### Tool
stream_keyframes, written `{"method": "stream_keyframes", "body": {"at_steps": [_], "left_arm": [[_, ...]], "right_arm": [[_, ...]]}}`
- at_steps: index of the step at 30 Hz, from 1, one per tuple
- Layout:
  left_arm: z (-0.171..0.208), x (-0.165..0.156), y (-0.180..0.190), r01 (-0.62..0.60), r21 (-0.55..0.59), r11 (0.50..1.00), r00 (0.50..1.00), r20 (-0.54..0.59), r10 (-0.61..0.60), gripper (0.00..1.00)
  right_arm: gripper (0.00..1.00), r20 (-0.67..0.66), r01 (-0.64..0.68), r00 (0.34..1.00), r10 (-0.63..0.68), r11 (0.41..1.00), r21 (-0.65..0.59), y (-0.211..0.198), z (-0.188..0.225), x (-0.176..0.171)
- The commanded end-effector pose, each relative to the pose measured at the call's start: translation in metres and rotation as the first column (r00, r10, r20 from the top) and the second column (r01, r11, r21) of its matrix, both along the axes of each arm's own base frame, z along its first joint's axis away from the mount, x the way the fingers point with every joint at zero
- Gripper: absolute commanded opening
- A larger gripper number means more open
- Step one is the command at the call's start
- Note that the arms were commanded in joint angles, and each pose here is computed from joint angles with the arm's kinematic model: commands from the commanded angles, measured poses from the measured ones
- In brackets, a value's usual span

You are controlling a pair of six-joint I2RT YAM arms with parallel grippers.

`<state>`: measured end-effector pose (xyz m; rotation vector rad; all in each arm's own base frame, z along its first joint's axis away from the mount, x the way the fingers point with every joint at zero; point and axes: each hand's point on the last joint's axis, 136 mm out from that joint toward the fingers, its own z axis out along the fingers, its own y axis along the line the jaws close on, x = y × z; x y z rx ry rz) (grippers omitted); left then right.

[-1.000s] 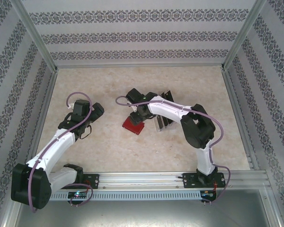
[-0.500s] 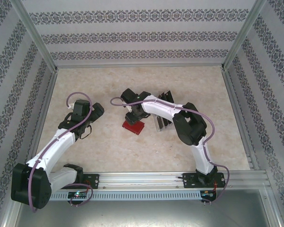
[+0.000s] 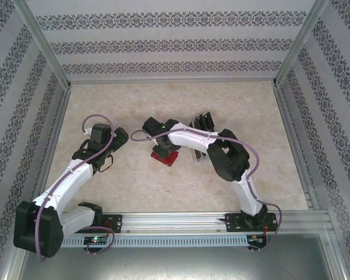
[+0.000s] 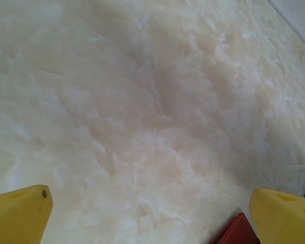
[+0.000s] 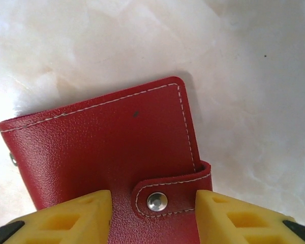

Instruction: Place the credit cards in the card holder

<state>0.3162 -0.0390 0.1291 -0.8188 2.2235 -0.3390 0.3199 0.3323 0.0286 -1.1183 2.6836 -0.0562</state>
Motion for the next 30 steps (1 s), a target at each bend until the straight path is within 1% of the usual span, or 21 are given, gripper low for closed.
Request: {"method": "stream_keyframes", "body": {"at_steps": [1,3,6,8,13,15,17,20,24,28,30], "left_arm": [[0.000,0.002,-0.003,-0.004,-0.013,1.000,1.000,0.014,0.004,1.00],[0.001,0.002,-0.002,-0.004,-0.011,1.000,1.000,0.017,0.004,1.00],[0.001,0.002,-0.002,-0.003,-0.010,1.000,1.000,0.017,0.004,1.00],[0.002,0.002,-0.003,-0.002,-0.010,1.000,1.000,0.018,0.002,1.00],[0.004,0.001,-0.002,0.002,-0.006,1.000,1.000,0.018,-0.002,1.00],[0.005,0.001,-0.003,0.006,-0.008,1.000,1.000,0.018,-0.006,1.00],[0.004,0.001,-0.006,0.020,-0.015,1.000,1.000,0.015,-0.020,1.00],[0.002,0.001,-0.015,0.068,-0.042,0.997,0.998,0.006,-0.068,1.00],[-0.003,0.002,-0.036,0.144,-0.127,0.981,0.989,-0.008,-0.146,1.00],[-0.011,0.003,-0.060,0.203,-0.242,0.949,0.978,0.007,-0.208,1.00],[-0.014,0.004,-0.071,0.221,-0.270,0.937,0.974,0.017,-0.225,1.00]], "right_arm": [[0.44,0.000,-0.014,1.000,0.014,0.996,-0.090,-0.014,-0.013,-0.002],[0.42,-0.001,-0.014,1.000,0.014,0.995,-0.097,-0.016,-0.016,-0.002],[0.33,-0.007,-0.007,1.000,0.006,0.995,-0.097,-0.017,-0.017,-0.002],[0.26,-0.009,0.000,1.000,-0.001,0.996,-0.089,-0.017,-0.016,-0.002],[0.01,-0.019,0.029,0.999,-0.030,0.999,-0.041,-0.015,-0.007,0.001],[0.00,-0.018,0.044,0.999,-0.044,0.999,-0.016,-0.014,0.000,0.003],[0.00,-0.031,0.068,0.997,-0.067,0.997,0.035,-0.011,0.009,0.003],[0.00,-0.087,0.124,0.990,-0.112,0.979,0.159,0.000,0.025,-0.002],[0.00,-0.159,0.213,0.972,-0.173,0.936,0.281,0.012,0.040,-0.005],[0.00,-0.200,0.287,0.952,-0.230,0.895,0.340,0.020,0.044,-0.007],[0.00,-0.214,0.320,0.942,-0.257,0.879,0.352,0.022,0.040,-0.007]]}}
